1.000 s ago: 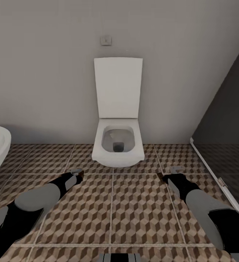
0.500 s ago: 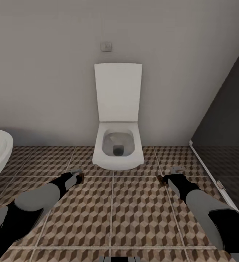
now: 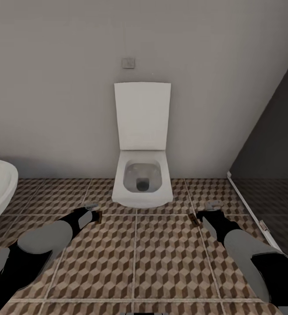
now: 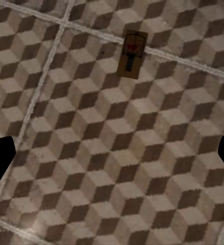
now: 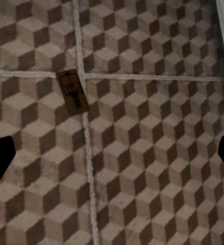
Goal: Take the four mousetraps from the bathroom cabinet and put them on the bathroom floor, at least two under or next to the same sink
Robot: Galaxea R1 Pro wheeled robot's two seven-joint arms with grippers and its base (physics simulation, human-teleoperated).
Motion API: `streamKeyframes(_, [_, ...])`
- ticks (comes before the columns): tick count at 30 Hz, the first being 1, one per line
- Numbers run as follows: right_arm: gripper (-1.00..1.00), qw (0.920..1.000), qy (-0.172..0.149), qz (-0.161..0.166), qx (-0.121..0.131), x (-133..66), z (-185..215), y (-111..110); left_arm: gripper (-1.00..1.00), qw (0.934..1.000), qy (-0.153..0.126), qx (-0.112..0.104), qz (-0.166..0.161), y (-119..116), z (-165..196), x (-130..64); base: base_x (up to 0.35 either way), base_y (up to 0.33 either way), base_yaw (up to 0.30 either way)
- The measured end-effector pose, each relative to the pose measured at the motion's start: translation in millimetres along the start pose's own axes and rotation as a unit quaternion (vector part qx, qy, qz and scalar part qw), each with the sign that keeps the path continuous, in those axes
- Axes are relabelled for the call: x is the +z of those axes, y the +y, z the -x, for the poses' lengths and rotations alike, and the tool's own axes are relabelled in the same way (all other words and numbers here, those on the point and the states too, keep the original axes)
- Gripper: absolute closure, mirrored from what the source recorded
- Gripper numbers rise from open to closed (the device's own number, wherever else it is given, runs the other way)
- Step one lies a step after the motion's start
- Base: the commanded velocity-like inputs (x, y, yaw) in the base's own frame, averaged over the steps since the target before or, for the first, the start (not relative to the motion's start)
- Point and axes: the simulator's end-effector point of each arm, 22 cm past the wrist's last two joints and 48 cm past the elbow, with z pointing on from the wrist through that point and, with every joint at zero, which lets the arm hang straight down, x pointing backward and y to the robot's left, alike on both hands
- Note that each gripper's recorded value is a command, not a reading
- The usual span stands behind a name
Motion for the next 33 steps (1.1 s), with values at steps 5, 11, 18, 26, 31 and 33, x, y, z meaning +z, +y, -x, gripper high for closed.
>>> streamKeyframes(5, [-1.00,0.9998,-0.018,0.000,0.005,-6.9,13.1,-3.1,-1.00,1.0000,0.000,0.000,0.000,0.2,7.2,-8.5,0.000,0.000,0.000])
streamKeyframes(11, [-1.00,0.9996,-0.029,0.000,0.007,-15.5,25.7,-7.0,-1.00,1.0000,0.000,0.000,0.001,1.5,15.8,-18.5,0.000,0.000,0.000])
streamKeyframes(18, [-1.00,0.9995,-0.030,0.000,0.008,-25.5,36.7,-11.5,-1.00,1.0000,0.000,0.000,0.001,2.1,25.7,-30.3,0.000,0.000,0.000])
streamKeyframes(26, [-1.00,0.9995,-0.031,0.000,0.008,-36.9,48.7,-16.6,-1.00,1.0000,0.000,-0.001,0.003,5.7,37.1,-43.1,0.000,0.000,0.000])
streamKeyframes(31, [-1.00,0.9995,-0.032,-0.001,0.008,-44.8,57.0,-20.7,-1.00,1.0000,-0.001,-0.002,0.006,11.6,46.1,-51.4,0.000,0.000,0.000])
streamKeyframes(33, [-1.00,0.9994,-0.033,-0.001,0.009,-48.6,61.1,-22.3,-1.00,1.0000,-0.003,-0.003,0.007,13.8,50.3,-55.4,0.000,0.000,0.000])
